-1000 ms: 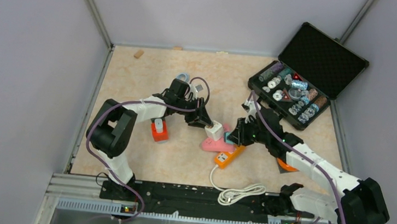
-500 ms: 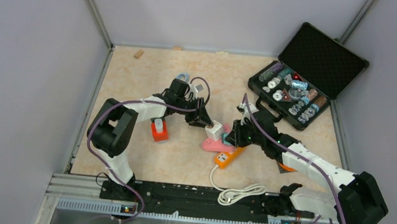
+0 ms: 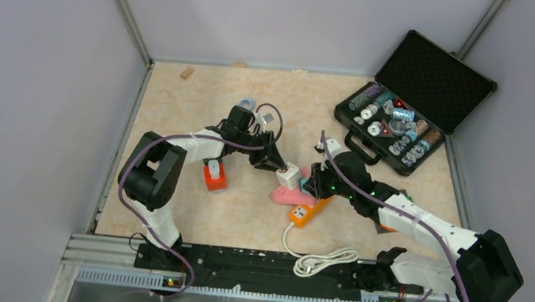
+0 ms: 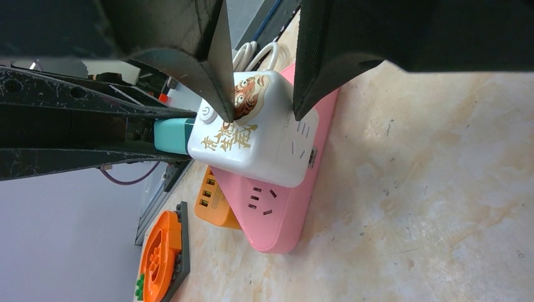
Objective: Insert the plug
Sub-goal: Insert the plug into the socket.
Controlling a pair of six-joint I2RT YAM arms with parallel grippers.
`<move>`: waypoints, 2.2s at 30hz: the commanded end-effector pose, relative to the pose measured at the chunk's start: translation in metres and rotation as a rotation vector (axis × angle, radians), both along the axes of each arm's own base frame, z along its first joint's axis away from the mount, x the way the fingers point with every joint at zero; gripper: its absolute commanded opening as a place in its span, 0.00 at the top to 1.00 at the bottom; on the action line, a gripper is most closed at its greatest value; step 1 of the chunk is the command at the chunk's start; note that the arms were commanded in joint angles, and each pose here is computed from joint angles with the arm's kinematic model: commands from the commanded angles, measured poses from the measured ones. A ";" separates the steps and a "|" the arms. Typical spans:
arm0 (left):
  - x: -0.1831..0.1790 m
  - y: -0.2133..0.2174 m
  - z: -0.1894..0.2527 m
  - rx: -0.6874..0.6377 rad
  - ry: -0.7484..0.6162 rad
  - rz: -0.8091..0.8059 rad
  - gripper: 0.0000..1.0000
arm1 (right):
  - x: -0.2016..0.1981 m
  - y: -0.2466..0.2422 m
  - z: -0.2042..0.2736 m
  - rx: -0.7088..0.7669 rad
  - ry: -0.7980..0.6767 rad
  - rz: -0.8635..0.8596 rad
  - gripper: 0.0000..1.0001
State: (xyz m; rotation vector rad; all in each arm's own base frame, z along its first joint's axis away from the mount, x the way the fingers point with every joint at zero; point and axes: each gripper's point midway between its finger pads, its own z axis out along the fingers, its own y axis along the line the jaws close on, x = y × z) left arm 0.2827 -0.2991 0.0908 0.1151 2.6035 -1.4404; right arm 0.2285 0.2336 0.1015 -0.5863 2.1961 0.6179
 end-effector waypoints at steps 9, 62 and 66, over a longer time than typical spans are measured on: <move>-0.014 0.005 -0.030 0.074 0.064 -0.015 0.67 | 0.011 0.009 0.032 0.033 -0.157 0.031 1.00; -0.021 -0.008 -0.030 0.075 0.075 -0.065 0.79 | 0.017 0.004 0.023 -0.090 -0.311 0.013 1.00; -0.022 -0.010 -0.030 0.076 0.079 -0.069 0.80 | 0.016 0.005 0.021 -0.100 -0.325 0.021 1.00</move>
